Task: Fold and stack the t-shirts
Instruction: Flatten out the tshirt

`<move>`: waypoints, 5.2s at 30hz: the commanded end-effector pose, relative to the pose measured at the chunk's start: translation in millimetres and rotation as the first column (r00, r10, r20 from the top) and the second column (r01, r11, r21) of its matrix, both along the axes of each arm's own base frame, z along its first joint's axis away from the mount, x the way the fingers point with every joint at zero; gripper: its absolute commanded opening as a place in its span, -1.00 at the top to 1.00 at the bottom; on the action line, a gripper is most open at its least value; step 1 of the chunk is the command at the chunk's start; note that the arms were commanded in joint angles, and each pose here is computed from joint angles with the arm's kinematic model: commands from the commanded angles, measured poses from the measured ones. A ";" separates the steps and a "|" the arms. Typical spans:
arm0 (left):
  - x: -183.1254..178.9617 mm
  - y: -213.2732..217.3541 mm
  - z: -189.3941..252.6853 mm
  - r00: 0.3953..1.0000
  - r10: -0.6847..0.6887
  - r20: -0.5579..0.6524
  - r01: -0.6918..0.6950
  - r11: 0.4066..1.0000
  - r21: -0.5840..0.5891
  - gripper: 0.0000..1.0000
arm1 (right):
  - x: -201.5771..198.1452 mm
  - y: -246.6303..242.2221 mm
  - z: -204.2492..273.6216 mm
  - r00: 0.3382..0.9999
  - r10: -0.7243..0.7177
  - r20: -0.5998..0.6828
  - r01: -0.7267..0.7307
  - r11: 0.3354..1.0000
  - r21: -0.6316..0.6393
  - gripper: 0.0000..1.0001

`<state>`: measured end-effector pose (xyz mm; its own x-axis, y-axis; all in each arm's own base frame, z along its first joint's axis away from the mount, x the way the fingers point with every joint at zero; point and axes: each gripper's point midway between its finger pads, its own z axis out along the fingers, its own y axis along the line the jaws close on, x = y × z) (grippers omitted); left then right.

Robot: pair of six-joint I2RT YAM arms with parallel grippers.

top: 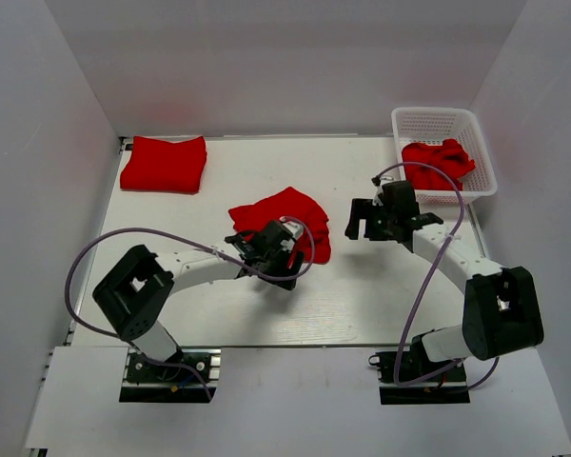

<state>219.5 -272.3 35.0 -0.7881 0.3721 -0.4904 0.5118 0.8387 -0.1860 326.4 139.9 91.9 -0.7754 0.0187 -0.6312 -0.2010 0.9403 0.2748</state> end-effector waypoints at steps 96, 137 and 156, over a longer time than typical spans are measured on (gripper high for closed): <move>51.4 242.8 559.9 -0.100 0.700 0.707 -0.445 0.604 -0.661 1.00 | -66.1 -186.1 508.6 0.103 -0.324 0.941 0.769 0.626 0.131 1.00; 290.0 159.6 139.4 0.617 0.659 0.430 -0.707 0.704 -0.063 -0.98 | 242.1 -60.2 155.0 0.845 -0.149 0.513 0.414 0.790 -0.452 -0.81; 136.0 -21.8 88.5 0.953 -0.077 0.293 0.088 0.996 -0.025 -0.98 | 12.9 18.3 34.2 0.998 -0.064 0.022 0.061 0.988 0.143 -0.81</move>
